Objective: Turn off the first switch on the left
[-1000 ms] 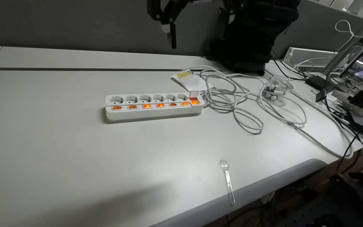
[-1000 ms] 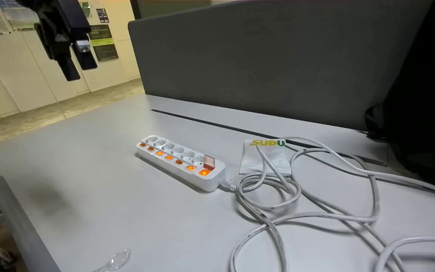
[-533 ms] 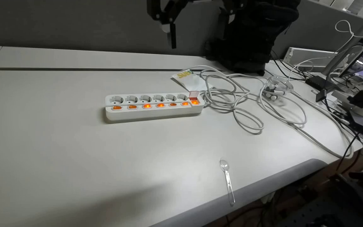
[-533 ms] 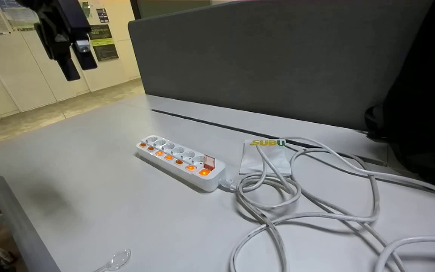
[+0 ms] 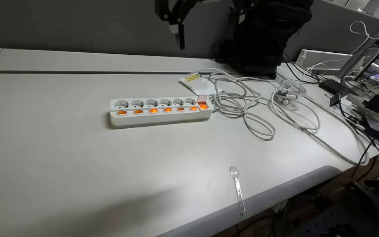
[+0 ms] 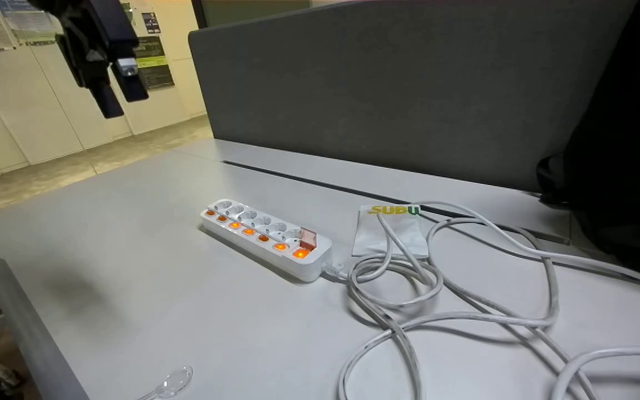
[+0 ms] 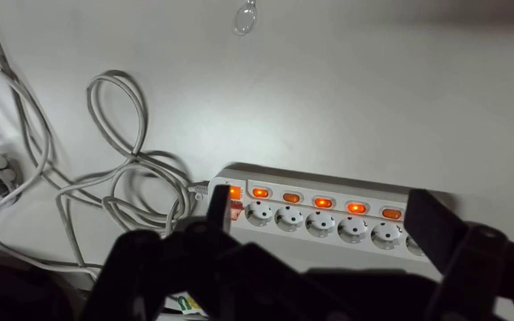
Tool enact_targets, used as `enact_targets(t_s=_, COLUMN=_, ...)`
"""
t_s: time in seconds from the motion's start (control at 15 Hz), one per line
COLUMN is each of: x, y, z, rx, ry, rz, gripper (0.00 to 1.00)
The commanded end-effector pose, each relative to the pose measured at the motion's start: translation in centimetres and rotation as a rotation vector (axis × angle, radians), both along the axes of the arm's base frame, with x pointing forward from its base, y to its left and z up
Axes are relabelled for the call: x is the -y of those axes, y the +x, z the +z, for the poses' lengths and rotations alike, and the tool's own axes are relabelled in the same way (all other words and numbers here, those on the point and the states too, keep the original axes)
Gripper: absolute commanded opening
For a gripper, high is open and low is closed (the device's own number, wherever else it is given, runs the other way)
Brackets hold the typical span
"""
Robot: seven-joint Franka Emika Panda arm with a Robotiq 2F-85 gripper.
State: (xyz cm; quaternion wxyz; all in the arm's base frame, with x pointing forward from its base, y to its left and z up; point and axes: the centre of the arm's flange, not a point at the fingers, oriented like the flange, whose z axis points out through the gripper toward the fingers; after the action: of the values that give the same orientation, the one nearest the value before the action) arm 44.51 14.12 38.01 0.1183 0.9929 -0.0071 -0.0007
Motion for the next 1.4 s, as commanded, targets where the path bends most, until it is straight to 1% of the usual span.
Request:
enact_targets(t_s=0.0, x=0.2, y=3.0, z=-1.1, rx=0.068, ry=-0.016, rz=-0.073, gripper=1.0)
enact_targets(t_s=0.13, x=0.1, y=5.0, z=-2.2, rx=0.092, ry=-0.016, rz=-0.084, gripper=1.0)
enact_targets(t_s=0.2, x=0.0, y=6.0, z=-2.9, rx=0.093, ry=-0.013, rz=-0.08, gripper=0.93)
enact_targets(t_s=0.27, x=-0.3, y=7.1, z=-3.8, rx=0.094, ry=-0.007, rz=-0.077, gripper=0.74)
enact_targets(t_s=0.33, x=-0.6, y=8.2, z=-4.6, rx=0.097, ry=-0.006, rz=-0.073, gripper=0.68)
enact_targets(t_s=0.47, x=-1.6, y=10.1, z=-6.4, rx=0.094, ry=0.007, rz=-0.069, gripper=0.51)
enact_targets(t_s=0.6, x=-3.0, y=11.6, z=-8.2, rx=0.096, ry=0.016, rz=-0.058, gripper=0.37)
enact_targets(t_s=0.73, x=-4.6, y=12.4, z=-9.8, rx=0.101, ry=0.022, rz=-0.042, gripper=0.25)
enact_targets(t_s=0.93, x=-7.3, y=12.4, z=-12.1, rx=0.112, ry=0.043, rz=-0.018, gripper=0.03)
enact_targets(t_s=1.07, x=-9.0, y=12.0, z=-13.5, rx=0.111, ry=0.062, rz=0.001, gripper=0.0)
enact_targets(t_s=1.33, x=-10.7, y=11.5, z=-15.6, rx=0.104, ry=0.08, rz=0.012, gripper=0.0)
